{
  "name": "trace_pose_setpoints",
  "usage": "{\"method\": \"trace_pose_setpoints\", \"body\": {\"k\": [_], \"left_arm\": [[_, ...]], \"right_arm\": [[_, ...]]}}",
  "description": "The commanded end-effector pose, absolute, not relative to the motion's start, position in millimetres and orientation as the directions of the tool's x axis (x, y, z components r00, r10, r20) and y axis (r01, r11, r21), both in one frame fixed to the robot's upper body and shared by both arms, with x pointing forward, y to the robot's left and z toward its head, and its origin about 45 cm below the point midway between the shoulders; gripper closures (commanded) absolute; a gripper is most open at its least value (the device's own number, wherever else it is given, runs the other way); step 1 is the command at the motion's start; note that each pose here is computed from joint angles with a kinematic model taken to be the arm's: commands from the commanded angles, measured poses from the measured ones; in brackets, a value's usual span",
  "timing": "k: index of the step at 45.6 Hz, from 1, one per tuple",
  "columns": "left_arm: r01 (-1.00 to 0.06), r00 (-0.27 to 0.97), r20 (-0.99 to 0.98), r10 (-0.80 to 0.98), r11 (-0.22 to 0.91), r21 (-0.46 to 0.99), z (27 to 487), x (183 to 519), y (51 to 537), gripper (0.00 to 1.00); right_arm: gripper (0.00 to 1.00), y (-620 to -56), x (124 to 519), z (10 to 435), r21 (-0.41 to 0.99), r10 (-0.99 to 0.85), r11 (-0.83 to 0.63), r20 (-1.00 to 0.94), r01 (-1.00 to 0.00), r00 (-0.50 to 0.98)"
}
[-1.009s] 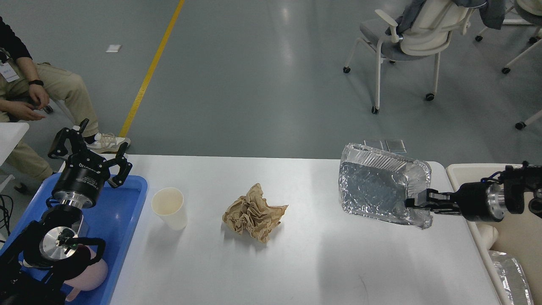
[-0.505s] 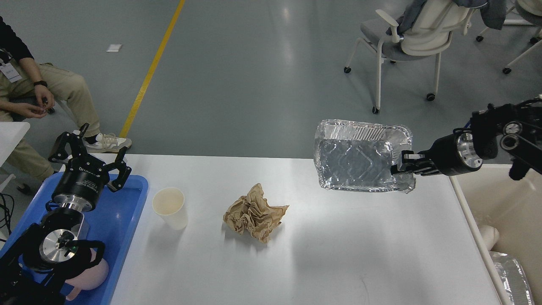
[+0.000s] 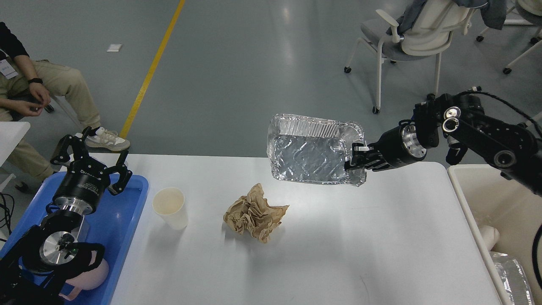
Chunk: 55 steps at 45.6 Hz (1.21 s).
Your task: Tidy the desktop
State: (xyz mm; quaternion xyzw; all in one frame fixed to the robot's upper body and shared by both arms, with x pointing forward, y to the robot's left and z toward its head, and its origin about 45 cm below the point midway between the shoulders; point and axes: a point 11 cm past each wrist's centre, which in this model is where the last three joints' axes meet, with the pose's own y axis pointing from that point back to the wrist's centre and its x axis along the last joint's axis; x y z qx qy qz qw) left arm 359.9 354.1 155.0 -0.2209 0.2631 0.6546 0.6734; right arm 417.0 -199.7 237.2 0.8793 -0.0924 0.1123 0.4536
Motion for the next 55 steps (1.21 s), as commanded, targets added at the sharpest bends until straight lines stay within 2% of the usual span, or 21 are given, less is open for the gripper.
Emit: {"method": "trace_pose_setpoints", "body": {"k": [1,17,26,35,46,55], "left_arm": [[-0.998,-0.011,-0.624,0.782,0.035,0.061,153.2,354.5,364.8,0.03],[-0.995,-0.023,-0.57,0.822,0.038,0.095,155.8,351.4,381.8,0.03],[-0.976,0.129,-0.367,0.921,0.183,0.116,192.1,342.5,391.6,0.03],[-0.957,0.17,-0.213,0.962,0.212,0.197,215.7,309.2,407.1,0.03],[-0.895,0.204,0.002,0.979,0.186,0.405,195.2,254.2,434.0,0.02],[-0.861,0.255,0.202,0.946,0.128,0.492,192.5,218.0,461.6,0.03]], "right_arm": [[1.0,-187.7,419.3,231.5,0.774,-0.062,-0.579,0.272,-0.257,0.96],[1.0,-187.4,421.2,226.4,0.771,-0.083,-0.579,0.267,-0.265,0.96],[1.0,-182.2,421.4,227.6,0.765,-0.079,-0.587,0.27,-0.264,0.959],[1.0,-184.3,421.9,227.2,0.766,-0.085,-0.584,0.272,-0.269,0.959],[1.0,-182.3,423.4,228.1,0.76,-0.093,-0.586,0.28,-0.28,0.955],[1.0,-184.6,425.2,231.2,0.76,-0.095,-0.583,0.287,-0.288,0.953]]}}
